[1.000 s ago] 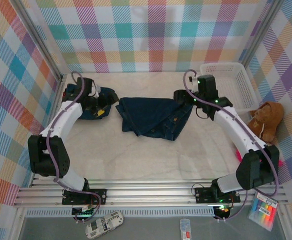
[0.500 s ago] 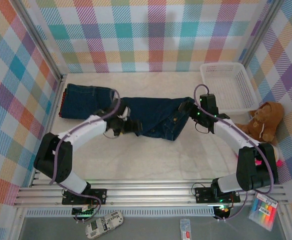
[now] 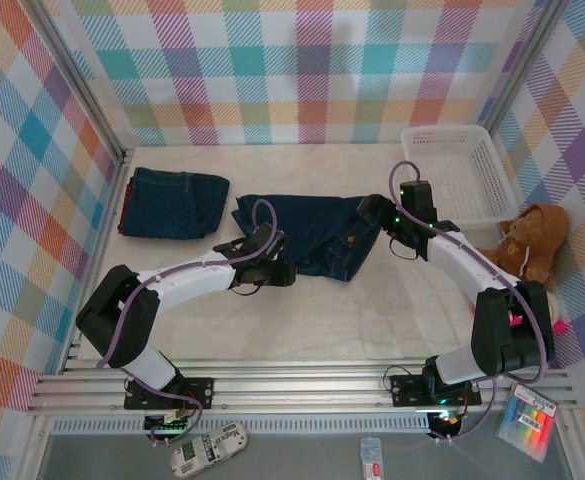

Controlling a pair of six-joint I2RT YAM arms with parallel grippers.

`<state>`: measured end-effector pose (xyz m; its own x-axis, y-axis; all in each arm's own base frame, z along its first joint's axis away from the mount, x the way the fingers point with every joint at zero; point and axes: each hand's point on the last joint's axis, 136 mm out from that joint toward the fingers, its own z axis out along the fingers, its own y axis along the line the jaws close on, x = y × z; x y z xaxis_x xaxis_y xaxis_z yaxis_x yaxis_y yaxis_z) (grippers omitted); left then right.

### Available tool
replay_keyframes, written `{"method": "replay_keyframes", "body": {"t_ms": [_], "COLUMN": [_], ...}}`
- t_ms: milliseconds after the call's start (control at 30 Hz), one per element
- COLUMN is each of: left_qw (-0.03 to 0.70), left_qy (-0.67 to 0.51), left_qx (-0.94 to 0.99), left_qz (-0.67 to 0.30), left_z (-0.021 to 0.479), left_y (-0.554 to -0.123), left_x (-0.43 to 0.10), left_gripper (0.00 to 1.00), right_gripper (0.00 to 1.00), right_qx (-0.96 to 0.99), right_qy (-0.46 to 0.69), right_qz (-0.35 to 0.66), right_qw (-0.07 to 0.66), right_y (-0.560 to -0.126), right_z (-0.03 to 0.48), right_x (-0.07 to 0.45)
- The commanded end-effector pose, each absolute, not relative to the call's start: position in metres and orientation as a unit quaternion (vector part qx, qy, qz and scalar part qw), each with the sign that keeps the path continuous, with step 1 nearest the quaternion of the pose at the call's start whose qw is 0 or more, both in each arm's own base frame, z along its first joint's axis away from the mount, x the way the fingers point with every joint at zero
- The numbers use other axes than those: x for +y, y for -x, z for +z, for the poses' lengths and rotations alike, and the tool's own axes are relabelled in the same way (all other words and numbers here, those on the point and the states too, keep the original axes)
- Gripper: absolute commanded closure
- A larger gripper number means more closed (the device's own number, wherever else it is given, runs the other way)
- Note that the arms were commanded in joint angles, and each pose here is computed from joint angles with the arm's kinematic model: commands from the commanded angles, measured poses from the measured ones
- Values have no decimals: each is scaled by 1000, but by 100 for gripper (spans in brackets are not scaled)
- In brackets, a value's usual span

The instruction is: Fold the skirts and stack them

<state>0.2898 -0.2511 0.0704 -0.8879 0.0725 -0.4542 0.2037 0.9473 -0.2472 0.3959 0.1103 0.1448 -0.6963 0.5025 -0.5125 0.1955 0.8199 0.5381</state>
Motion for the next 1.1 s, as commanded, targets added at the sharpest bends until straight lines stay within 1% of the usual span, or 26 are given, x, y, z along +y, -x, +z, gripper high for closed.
{"method": "replay_keyframes", "body": {"t_ms": [0,167,200,333,400,467,533,567,733,767,867,967,1067], "left_qw": [261,244,242,242,244,242,239,237,248,254,275,292,315], "left_qy": [-70,-74,-73,-69,-69,-71,-70,-69,-53,-49,-26,23,56], "left_qx": [955,957,957,957,956,956,956,957,955,953,947,936,918], "left_qz": [-123,-141,-144,-146,-148,-150,-153,-154,-155,-155,-163,-196,-233], "left_z": [69,62,61,57,57,56,54,53,64,69,92,116,145], "left_y": [-301,-296,-295,-297,-299,-300,-300,-299,-298,-297,-300,-308,-317], "left_x": [-250,-258,-259,-261,-264,-266,-268,-268,-261,-258,-246,-228,-211], "left_gripper": [47,47,50,51,55,57,60,63,97,100,100,100,100], "right_gripper": [1,1,1,1,1,1,1,1,1,1,0,7,21], "right_qx": [888,887,886,886,886,886,886,887,894,896,908,923,938], "right_qy": [-196,-193,-193,-193,-194,-193,-191,-190,-175,-170,-150,-131,-38], "right_qz": [228,227,227,228,229,228,227,227,207,201,177,152,146], "right_qw": [349,354,354,355,355,355,355,355,357,357,348,328,314], "right_y": [-400,-401,-401,-402,-402,-402,-403,-402,-404,-405,-410,-417,-428], "right_z": [155,158,158,159,159,160,161,161,160,158,149,138,131], "right_x": [110,110,110,110,111,111,111,111,107,105,97,87,93]}}
